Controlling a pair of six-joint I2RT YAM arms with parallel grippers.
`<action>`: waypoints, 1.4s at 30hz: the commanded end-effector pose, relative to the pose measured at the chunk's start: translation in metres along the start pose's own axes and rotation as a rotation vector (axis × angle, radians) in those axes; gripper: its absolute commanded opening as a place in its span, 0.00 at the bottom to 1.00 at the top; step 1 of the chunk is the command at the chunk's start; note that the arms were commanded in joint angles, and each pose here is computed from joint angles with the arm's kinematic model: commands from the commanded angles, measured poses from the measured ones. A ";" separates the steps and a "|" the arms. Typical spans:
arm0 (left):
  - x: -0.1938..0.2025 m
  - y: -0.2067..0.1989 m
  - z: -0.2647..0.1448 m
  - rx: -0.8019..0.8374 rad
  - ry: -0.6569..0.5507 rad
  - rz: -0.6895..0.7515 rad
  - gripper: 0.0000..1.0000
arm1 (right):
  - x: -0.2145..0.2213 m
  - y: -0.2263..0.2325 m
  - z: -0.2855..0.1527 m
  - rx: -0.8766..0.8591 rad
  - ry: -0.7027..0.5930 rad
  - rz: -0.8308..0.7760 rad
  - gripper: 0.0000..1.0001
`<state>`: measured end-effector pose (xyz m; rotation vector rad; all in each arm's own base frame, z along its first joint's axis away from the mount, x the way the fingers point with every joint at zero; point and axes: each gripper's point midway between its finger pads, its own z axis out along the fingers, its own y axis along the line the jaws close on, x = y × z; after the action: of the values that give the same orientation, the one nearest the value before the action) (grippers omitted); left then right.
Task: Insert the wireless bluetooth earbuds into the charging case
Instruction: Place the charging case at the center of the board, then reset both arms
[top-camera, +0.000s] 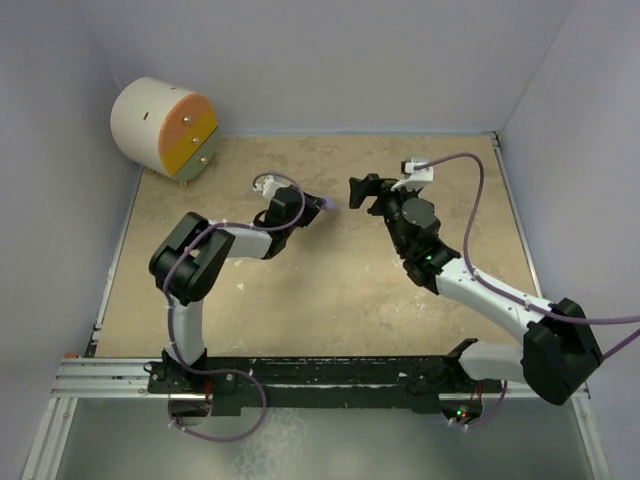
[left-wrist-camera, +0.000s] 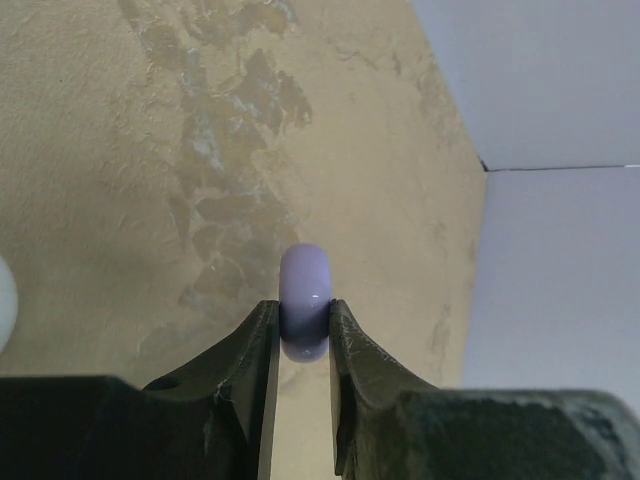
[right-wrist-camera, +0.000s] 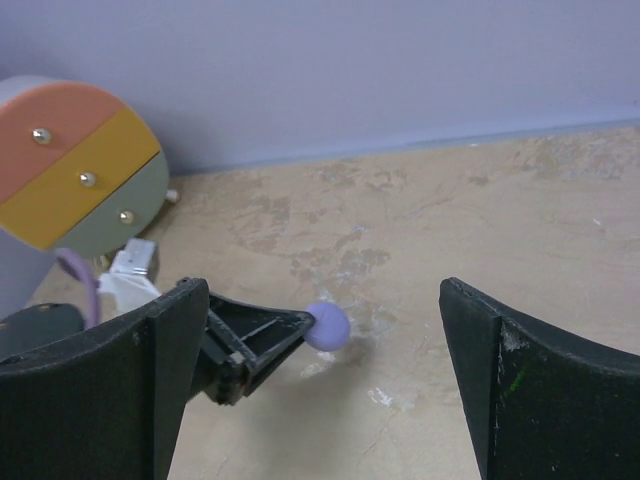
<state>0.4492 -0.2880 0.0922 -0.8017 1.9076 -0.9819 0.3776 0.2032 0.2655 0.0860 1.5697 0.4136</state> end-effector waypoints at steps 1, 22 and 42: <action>-0.001 -0.026 0.027 0.060 -0.026 0.055 0.00 | -0.028 0.004 -0.011 -0.054 -0.068 0.045 0.99; 0.012 -0.012 0.074 -0.008 0.001 0.134 0.34 | -0.042 0.006 -0.023 -0.123 -0.096 0.068 0.98; -0.150 -0.068 -0.150 -0.038 -0.378 0.188 0.53 | -0.016 -0.031 -0.015 0.102 -0.035 0.199 1.00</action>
<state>0.4402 -0.2026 0.2515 -0.7201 1.6873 -0.8018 0.3622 0.1910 0.2733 0.1089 1.5564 0.5202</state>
